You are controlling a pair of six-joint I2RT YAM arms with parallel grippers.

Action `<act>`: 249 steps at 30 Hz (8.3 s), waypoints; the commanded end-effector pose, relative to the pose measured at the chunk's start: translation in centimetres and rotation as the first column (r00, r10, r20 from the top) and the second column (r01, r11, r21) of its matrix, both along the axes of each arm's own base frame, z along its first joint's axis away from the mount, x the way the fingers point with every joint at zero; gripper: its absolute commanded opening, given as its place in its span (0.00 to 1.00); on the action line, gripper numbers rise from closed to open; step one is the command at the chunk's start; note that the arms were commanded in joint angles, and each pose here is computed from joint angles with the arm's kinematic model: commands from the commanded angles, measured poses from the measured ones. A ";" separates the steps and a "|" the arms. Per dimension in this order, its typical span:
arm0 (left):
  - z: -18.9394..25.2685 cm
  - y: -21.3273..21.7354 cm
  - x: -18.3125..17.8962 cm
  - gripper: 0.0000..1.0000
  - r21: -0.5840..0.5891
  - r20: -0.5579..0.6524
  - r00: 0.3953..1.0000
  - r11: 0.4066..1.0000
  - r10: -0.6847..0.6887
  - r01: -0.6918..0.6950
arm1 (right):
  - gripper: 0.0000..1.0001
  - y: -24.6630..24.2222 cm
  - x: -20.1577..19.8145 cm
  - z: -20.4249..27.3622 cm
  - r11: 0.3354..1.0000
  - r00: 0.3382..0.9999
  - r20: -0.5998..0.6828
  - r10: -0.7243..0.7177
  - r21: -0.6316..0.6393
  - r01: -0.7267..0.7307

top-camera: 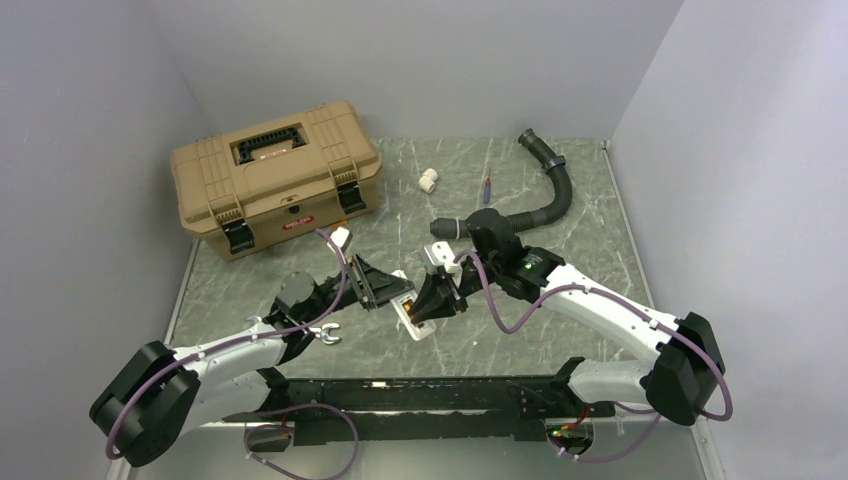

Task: Load the batteries into the remote control
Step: Load the battery into the remote control.

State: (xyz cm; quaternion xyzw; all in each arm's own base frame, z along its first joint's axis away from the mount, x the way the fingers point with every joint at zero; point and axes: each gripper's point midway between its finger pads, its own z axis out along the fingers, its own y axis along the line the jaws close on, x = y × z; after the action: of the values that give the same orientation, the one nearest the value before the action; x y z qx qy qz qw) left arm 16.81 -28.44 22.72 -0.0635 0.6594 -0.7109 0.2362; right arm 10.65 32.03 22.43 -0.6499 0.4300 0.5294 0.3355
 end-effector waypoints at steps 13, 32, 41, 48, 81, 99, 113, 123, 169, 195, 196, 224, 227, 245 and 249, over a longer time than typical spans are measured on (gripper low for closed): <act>8.4 0.9 -2.0 0.00 -0.233 0.182 0.982 0.969 -0.038 0.081 | 0.20 0.0 1.2 -2.0 0.996 0.998 0.023 -0.053 -0.067 0.055; 7.4 0.9 -1.7 0.00 -0.207 0.161 0.987 0.977 -0.025 0.058 | 0.21 0.0 1.1 -0.9 0.996 0.999 -0.002 -0.054 -0.077 0.054; 7.2 0.7 -1.7 0.00 -0.197 0.162 0.986 0.978 -0.029 0.061 | 0.25 0.0 0.8 -0.7 0.995 0.997 -0.048 -0.054 -0.090 0.049; 6.7 0.8 -1.5 0.00 -0.193 0.150 0.988 0.980 -0.021 0.050 | 0.26 0.3 0.9 0.2 0.997 0.998 -0.043 -0.046 -0.066 0.043; 4.9 0.3 -1.0 0.00 -0.161 0.115 0.993 0.986 -0.024 0.043 | 0.27 0.4 0.4 3.8 0.999 0.999 -0.012 -0.033 0.032 0.034; 4.5 0.2 -0.9 0.00 -0.158 0.109 0.994 0.986 -0.029 0.046 | 0.28 0.9 0.5 5.0 0.997 1.000 -0.010 -0.026 0.074 0.027; 4.2 0.2 -0.9 0.00 -0.160 0.103 0.994 0.986 -0.028 0.044 | 0.35 0.1 -0.4 7.0 0.992 0.999 0.003 -0.036 0.125 0.035; 4.3 0.2 -0.9 0.00 -0.167 0.103 0.994 0.985 -0.033 0.050 | 0.44 -1.6 -1.0 4.2 0.996 0.997 0.018 -0.080 0.044 0.079; 4.7 0.3 -0.9 0.00 -0.178 0.103 0.994 0.983 -0.029 0.047 | 0.40 -0.9 0.7 1.7 0.995 0.994 0.057 -0.093 -0.029 0.095; 4.8 0.3 -0.8 0.00 -0.184 0.098 0.995 0.982 -0.027 0.045 | 0.33 -0.8 0.9 1.3 0.994 0.992 0.073 -0.104 -0.028 0.107; 4.8 0.3 -0.8 0.00 -0.184 0.099 0.995 0.982 -0.027 0.045 | 0.33 -0.8 0.9 1.3 0.994 0.992 0.074 -0.105 -0.028 0.107; 4.9 0.2 -0.8 0.00 -0.188 0.101 0.994 0.981 -0.033 0.051 | 0.29 -0.5 1.5 0.7 0.990 0.987 0.107 -0.124 -0.055 0.131; 4.8 0.3 -0.9 0.00 -0.188 0.098 0.995 0.981 -0.032 0.050 | 0.28 -0.5 1.6 0.6 0.989 0.986 0.107 -0.127 -0.058 0.133; 4.8 0.2 -0.8 0.00 -0.184 0.093 0.995 0.982 -0.032 0.049 | 0.25 -0.1 2.2 0.3 0.986 0.982 0.125 -0.142 -0.072 0.152; 4.8 0.2 -0.7 0.00 -0.186 0.094 0.995 0.981 -0.030 0.047 | 0.25 -0.1 2.2 0.1 0.984 0.981 0.130 -0.144 -0.082 0.155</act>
State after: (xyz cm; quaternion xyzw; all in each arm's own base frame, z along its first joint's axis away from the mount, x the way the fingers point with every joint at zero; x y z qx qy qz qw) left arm 17.10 -28.51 23.36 -0.0743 0.6351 -0.7342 0.2281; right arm 11.33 31.52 23.10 -0.6548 0.4671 0.4752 0.3566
